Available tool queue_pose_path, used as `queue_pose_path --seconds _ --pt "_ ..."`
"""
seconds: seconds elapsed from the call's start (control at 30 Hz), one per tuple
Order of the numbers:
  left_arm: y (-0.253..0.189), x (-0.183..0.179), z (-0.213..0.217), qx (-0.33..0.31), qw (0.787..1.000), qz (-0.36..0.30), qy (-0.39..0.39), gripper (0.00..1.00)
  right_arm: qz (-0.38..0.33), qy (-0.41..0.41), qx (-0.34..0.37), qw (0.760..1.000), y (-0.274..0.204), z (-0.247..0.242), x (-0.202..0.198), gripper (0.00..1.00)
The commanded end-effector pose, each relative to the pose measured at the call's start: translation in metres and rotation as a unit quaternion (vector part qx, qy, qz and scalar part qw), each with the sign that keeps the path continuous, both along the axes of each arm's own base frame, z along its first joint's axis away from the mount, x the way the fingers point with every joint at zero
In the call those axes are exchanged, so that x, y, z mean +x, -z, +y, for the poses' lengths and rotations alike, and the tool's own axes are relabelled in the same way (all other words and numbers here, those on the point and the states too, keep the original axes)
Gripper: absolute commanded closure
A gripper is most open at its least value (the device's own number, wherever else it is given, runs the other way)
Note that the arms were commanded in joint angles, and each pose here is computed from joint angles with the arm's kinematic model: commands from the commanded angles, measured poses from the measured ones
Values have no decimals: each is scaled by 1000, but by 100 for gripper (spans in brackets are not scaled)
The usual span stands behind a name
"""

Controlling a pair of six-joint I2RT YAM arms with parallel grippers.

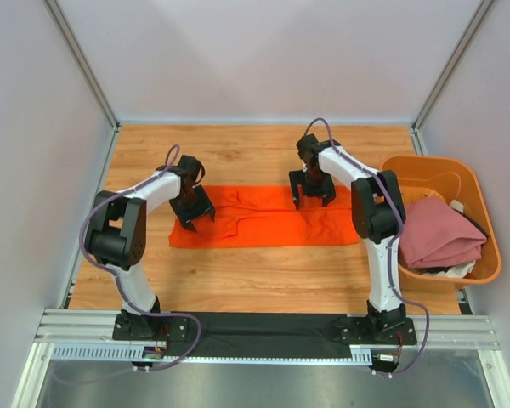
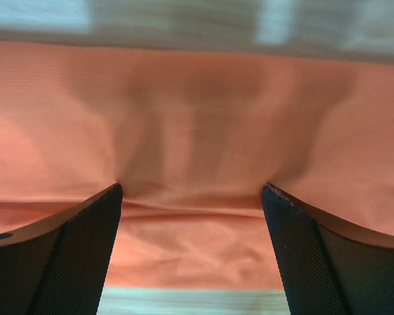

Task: Fold and stack the t-shirts
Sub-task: Fold the tshirt

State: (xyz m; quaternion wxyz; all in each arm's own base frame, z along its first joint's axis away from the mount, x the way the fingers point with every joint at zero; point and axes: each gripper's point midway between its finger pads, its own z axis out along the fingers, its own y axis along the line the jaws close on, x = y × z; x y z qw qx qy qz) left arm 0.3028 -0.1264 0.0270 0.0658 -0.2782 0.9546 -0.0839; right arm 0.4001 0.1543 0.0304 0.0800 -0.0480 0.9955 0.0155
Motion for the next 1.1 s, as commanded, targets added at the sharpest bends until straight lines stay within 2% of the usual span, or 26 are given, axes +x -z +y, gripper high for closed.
queue_pose_path --seconds 0.0,0.07,0.17,0.2,0.27,0.33,0.4,0.53,0.6,0.7,0.73,0.83,0.87,0.9,1.0,1.07 --pt "-3 29 25 80 995 -14 62 30 4 32 -2 999 10 -2 -19 12" --pt "3 45 34 108 991 0 85 30 1 55 -7 998 8 -2 -30 12" --pt "-1 74 44 124 985 1 119 30 32 52 -5 998 20 8 -67 13" --pt "11 80 45 128 983 13 134 30 43 74 -11 996 22 7 -81 13" --pt "0 109 47 139 977 -7 162 30 65 69 22 995 21 30 -103 13" --pt "12 125 46 137 974 -2 181 32 85 81 55 992 17 54 -130 13" --pt "4 160 39 136 968 -40 206 31 98 100 90 986 10 77 -147 13" --pt "-24 220 13 98 955 -145 240 30 126 66 215 966 -27 142 -182 12" --pt "-45 244 9 102 947 -190 238 29 121 44 235 963 -43 152 -180 12" --pt "-84 243 13 108 948 -214 212 28 78 -5 211 974 -61 140 -157 12" --pt "-94 238 18 116 949 -217 198 28 65 -44 190 979 -61 132 -155 12" --pt "-129 209 24 111 956 -239 130 28 24 -79 118 990 -58 109 -135 12" --pt "-129 184 26 102 960 -232 121 29 15 -94 103 990 -55 105 -130 12" --pt "-126 174 25 89 964 -228 107 30 12 -97 94 991 -52 102 -128 12" --pt "-102 144 20 57 976 -203 61 40 4 -101 113 988 -47 110 -123 20" --pt "-81 132 17 44 983 -174 32 44 7 -100 128 987 -45 117 -124 32"
